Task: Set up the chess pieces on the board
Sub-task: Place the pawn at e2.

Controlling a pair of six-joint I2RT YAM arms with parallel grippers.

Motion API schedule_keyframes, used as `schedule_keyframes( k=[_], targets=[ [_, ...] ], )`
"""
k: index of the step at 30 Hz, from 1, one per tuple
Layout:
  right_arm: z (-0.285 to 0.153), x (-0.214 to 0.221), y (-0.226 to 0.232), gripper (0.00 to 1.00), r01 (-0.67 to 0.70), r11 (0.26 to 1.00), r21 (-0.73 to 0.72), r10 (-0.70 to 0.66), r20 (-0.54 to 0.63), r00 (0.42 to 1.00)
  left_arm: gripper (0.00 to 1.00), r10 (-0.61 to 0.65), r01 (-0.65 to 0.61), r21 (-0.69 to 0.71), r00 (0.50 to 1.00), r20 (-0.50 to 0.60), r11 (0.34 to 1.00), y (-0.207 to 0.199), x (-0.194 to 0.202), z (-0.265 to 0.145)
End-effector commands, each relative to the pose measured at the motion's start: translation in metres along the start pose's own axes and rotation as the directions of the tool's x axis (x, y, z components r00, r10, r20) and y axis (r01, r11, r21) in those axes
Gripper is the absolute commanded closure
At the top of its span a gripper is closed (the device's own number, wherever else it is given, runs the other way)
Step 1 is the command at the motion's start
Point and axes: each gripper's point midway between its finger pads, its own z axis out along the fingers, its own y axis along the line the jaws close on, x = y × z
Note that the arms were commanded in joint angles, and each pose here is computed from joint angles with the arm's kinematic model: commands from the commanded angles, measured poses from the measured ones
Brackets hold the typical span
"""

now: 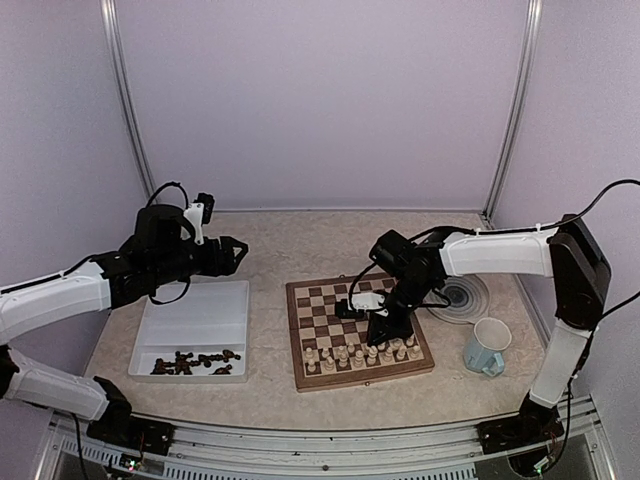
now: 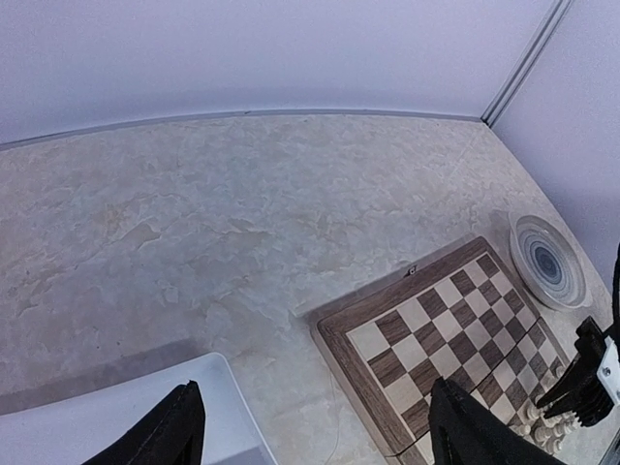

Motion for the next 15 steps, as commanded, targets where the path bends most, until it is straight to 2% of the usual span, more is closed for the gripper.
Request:
schedule_keyframes(
  k=[1,6,15],
  targets=[
    [0.0108,0.007,0.0143,0.93,0.018,0.998,-0.056,-0.019,-0.027,0.999,0.21,-0.013,0.013,0.007,1.0,-0.003,1.0,-0.0022,-0.0008,0.004],
    [0.0137,0.0071,0.0142,0.91,0.017,0.998,-0.057,-0.019,-0.03,0.999,0.22,-0.012,0.012,0.007,1.0,-0.007,1.0,-0.002,-0.0002,0.005],
    [0.0101,0.0023,0.0084,0.8,0.021,1.0,-0.022,-0.021,-0.021,1.0,0.22,-0.01,0.01,0.001,1.0,-0.019,1.0,-0.0007,0.0044,0.0072]
  ],
)
